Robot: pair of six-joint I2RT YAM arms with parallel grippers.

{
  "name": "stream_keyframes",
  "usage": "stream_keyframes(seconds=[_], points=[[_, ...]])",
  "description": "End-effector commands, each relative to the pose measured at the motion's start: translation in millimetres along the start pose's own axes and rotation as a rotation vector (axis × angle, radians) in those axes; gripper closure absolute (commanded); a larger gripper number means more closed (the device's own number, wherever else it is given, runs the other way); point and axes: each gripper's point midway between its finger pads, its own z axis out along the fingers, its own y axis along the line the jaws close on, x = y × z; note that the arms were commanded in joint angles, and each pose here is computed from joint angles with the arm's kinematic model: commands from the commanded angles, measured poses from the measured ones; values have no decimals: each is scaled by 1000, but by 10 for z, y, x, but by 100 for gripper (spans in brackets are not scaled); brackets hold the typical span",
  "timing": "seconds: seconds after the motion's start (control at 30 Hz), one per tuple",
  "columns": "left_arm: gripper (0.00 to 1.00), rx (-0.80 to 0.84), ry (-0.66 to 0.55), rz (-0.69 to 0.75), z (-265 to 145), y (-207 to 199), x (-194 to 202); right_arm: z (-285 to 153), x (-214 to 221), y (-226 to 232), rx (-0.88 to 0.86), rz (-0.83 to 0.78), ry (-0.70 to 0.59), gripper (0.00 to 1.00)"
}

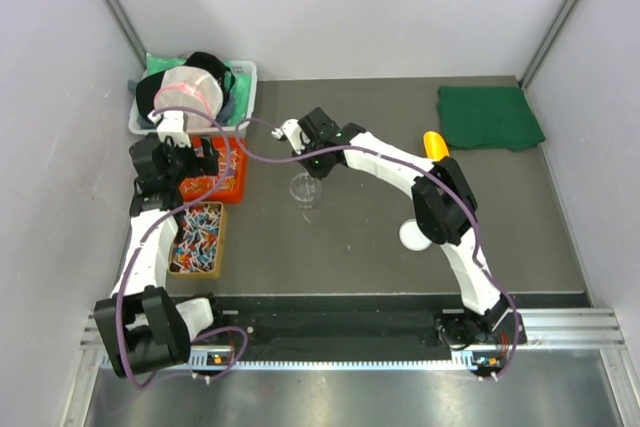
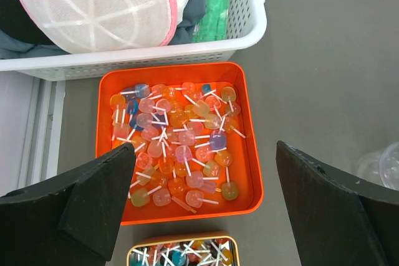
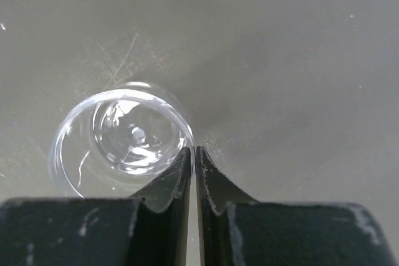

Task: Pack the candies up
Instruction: Move the packing bottle to the center of the board.

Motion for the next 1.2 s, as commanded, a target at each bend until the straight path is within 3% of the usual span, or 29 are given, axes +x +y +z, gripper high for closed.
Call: stream_keyframes(seconds=[0.0,0.07,0.4,0.67,1.17], points=[[1,2,-72,13,-38,1,-182,-93,-56,69,22,-34,-19,96],[1,-1,-74,13,-45,7,-187,-124,4,77,33,-36,-11,100],[1,-4,-73,19,-79,6,-217,-510,261,142,43,-51,4,100],[1,-24,-74,37,-133,53,-254,-729,814,253,48,-53,46,100],[2,-39,-62,41,-194,76,-174,-1260,1394,313,120,-90,-16,100]])
